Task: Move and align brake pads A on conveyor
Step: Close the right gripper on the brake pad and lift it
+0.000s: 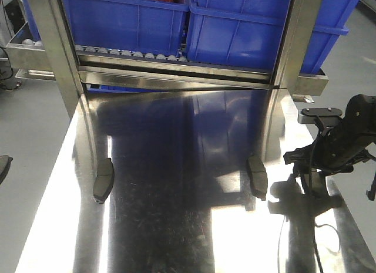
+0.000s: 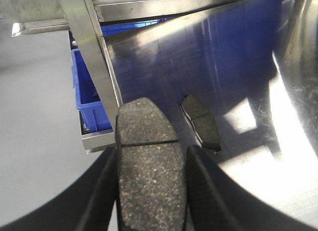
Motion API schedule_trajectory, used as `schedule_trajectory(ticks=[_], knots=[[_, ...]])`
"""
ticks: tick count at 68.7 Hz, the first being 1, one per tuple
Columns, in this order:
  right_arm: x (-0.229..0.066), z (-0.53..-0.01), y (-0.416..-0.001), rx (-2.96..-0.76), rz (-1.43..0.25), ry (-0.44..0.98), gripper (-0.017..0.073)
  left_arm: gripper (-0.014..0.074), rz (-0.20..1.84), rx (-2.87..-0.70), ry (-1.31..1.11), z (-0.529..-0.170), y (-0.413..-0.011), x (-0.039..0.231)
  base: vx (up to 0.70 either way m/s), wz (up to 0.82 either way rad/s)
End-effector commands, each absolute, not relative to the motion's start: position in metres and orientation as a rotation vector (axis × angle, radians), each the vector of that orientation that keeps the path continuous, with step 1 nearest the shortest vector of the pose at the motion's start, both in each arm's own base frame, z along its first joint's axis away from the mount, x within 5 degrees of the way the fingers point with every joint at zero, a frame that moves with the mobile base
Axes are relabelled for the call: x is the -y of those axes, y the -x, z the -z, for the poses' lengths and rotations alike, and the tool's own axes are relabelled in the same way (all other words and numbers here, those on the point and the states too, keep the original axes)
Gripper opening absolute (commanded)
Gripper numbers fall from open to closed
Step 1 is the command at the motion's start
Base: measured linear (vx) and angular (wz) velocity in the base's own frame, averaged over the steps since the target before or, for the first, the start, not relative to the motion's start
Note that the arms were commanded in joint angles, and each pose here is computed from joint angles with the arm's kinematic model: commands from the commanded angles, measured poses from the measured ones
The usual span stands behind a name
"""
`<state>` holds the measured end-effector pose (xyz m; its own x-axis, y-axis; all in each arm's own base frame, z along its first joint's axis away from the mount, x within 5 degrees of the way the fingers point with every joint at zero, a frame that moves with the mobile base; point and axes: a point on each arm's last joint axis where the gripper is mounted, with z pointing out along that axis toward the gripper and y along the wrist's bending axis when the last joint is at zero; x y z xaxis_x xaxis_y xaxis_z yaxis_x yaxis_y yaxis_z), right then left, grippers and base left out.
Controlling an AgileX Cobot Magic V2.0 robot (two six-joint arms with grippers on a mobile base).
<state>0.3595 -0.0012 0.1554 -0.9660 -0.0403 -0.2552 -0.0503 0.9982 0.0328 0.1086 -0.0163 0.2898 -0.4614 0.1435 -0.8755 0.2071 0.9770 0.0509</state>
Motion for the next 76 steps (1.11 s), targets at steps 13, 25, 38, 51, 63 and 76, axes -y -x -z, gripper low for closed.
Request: schedule_trajectory(ticks=[13,25,38,51,63,76], knots=[[0.001,-0.175,-0.364,-2.808,-0.072,0.053,0.0295,0.0109,0.079,-1.946,-0.219,-0.306,-0.112,0.016,0.00,0.00],[0.001,-0.176,-0.364,-2.806,-0.072,0.052,0.0115,0.0109,0.079,-1.946,-0.219,-0.306,-0.112,0.016,0.00,0.00],[0.002,-0.194,-0.361,-2.756,-0.068,0.054,-0.0009,0.0109,0.079,-1.946,-0.219,-0.306,-0.112,0.016,0.00,0.00],[0.001,-0.229,-0.350,-2.658,-0.058,0.077,-0.0008,0.0109,0.079,-1.946,-0.219,-0.306,-0.112,0.016,0.00,0.00],[0.000,-0.254,-0.316,-2.530,-0.071,0.047,-0.0008,0.0108,0.079,-1.945,-0.219,-0.307,-0.112,0.016,0.00,0.00],[0.000,-0.283,-0.267,-2.357,-0.053,0.038,-0.0008,0.0108,0.079,-1.945,-0.219,-0.307,-0.112,0.016,0.00,0.00]])
